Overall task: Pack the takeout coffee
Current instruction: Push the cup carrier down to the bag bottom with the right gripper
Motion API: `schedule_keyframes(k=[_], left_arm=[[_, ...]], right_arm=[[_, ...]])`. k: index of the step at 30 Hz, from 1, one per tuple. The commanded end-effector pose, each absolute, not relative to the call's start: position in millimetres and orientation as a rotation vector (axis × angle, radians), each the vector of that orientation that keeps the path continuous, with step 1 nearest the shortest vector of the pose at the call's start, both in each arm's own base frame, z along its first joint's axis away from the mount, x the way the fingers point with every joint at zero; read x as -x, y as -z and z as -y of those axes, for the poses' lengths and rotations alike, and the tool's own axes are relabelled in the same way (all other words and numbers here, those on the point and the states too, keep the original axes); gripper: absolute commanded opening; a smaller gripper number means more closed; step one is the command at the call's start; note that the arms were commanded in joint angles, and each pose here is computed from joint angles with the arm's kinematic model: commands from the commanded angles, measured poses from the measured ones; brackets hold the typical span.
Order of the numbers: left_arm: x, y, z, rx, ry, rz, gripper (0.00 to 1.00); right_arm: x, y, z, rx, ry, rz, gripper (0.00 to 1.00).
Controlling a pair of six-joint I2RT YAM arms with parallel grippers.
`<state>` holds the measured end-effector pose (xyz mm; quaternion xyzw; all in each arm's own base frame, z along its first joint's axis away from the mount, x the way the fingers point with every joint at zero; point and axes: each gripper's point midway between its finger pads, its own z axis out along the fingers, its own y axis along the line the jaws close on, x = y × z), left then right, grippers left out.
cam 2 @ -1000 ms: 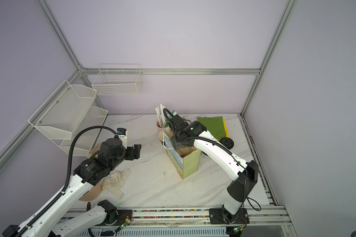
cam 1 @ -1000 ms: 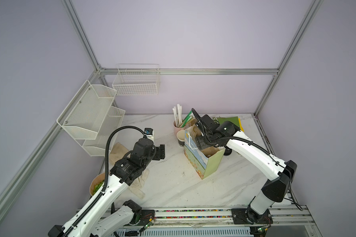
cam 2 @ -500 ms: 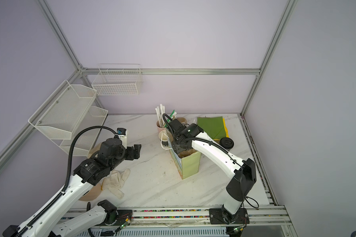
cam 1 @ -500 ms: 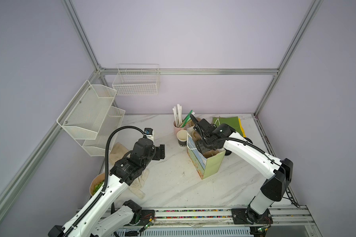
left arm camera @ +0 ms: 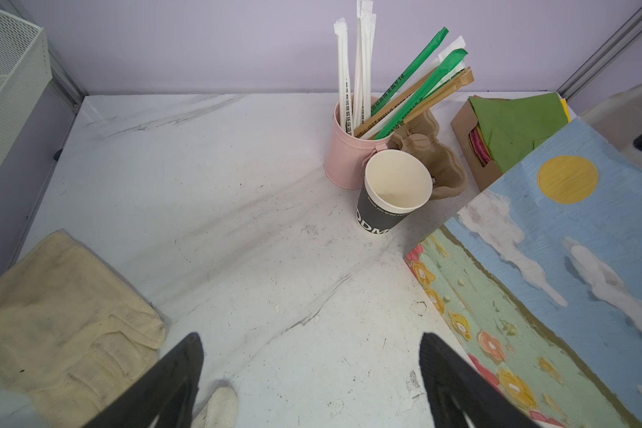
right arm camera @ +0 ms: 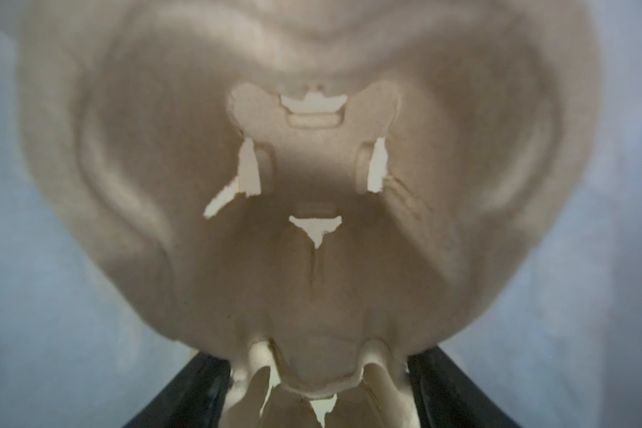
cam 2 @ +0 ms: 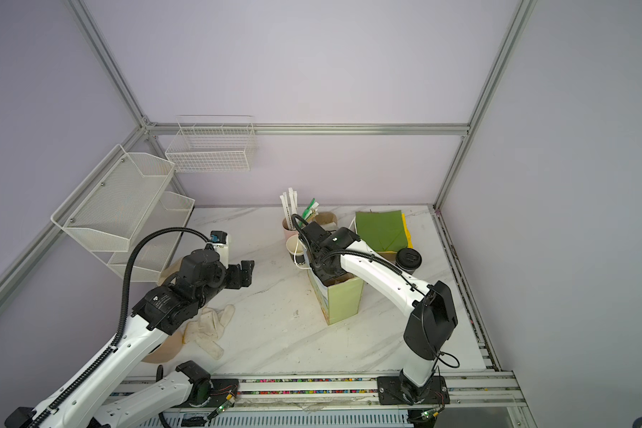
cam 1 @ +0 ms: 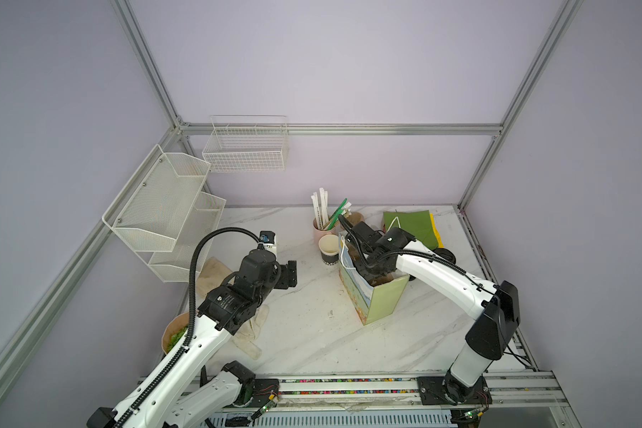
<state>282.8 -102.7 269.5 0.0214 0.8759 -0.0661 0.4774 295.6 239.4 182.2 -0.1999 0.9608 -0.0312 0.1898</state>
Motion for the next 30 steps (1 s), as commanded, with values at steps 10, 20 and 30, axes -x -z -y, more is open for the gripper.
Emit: schedule_keyframes(k=[10, 20, 30], left_arm=[[-284, -271, 102, -0.067, 0.156, -2.128, 0.9], [-285, -270, 102, -0.067, 0.149, -2.132, 0.9], [-285, -269, 102, -0.066, 0.146, -2.134, 0.9]], right_arm=[[-294, -160, -239, 0.536, 0.014, -2.752, 0.78], [-296, -155, -236, 0.51, -0.003, -2.757, 0.83], [-300, -166, -236, 0.491, -0.028, -2.732, 0.88]])
